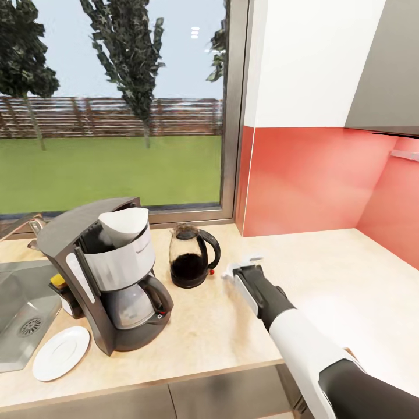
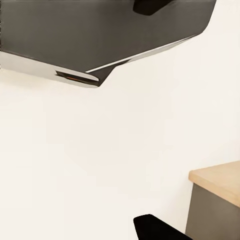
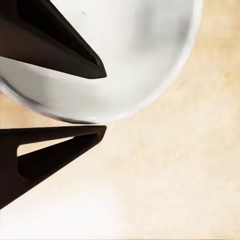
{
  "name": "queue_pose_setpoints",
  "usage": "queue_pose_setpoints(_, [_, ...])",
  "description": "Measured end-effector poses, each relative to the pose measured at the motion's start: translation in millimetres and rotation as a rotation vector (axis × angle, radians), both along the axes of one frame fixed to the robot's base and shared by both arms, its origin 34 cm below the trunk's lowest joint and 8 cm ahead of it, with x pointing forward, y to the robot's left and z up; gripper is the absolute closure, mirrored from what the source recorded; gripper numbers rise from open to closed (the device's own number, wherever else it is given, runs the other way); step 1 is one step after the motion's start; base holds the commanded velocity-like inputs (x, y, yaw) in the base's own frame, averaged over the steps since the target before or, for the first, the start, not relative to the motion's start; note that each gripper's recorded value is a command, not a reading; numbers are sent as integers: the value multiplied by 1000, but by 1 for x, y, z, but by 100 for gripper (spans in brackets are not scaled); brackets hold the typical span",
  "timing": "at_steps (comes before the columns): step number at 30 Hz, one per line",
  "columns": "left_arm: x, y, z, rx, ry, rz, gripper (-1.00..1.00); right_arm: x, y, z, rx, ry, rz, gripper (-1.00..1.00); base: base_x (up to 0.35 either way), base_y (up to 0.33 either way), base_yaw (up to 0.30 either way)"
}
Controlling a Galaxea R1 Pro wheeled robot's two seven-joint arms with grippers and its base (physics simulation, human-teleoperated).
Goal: Set up a coffee station on the kitchen countertop: keep the coffee maker on the countertop, move the bottle of coffee from the kitchen shelf to the counter next to the coffee maker, place a paper coffee filter on top of the coffee maker, put the saucer next to the coffee maker with the coffee cup on the saucer, and place the electric kettle next to the coffee maker.
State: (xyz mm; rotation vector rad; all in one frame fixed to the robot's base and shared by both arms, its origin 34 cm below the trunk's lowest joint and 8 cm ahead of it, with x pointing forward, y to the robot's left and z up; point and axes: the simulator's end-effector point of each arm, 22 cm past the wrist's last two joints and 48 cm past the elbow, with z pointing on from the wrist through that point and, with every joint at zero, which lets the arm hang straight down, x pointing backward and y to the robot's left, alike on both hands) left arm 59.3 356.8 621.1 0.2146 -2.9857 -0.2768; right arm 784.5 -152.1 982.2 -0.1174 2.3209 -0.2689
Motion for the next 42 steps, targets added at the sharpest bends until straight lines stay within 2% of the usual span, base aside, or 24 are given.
queue_pose_setpoints(6, [2, 4, 0, 7, -5, -3, -100, 16, 8, 42, 31, -96, 6, 100, 0, 0, 0])
queue_pose_setpoints(9, [4, 5, 0, 9, -12, -5, -100, 18, 9, 49, 35, -113, 7, 100, 0, 0, 0])
queue_pose_setpoints(19, [7, 2, -1, 4, -14, -5, -100, 19, 6, 50, 32, -117, 4, 100, -6, -3, 0])
queue_pose_setpoints(28, [7, 1, -1, 3, -14, -3, -100, 19, 6, 49, 31, -115, 4, 100, -119, -190, 0])
queue_pose_setpoints(36, [8, -2, -1, -1, -14, -4, -100, 19, 7, 49, 32, -115, 4, 100, -188, -209, 0])
queue_pose_setpoints(42, [8, -2, -1, 0, -15, -4, -100, 19, 7, 49, 32, -115, 5, 100, -313, -45, 0])
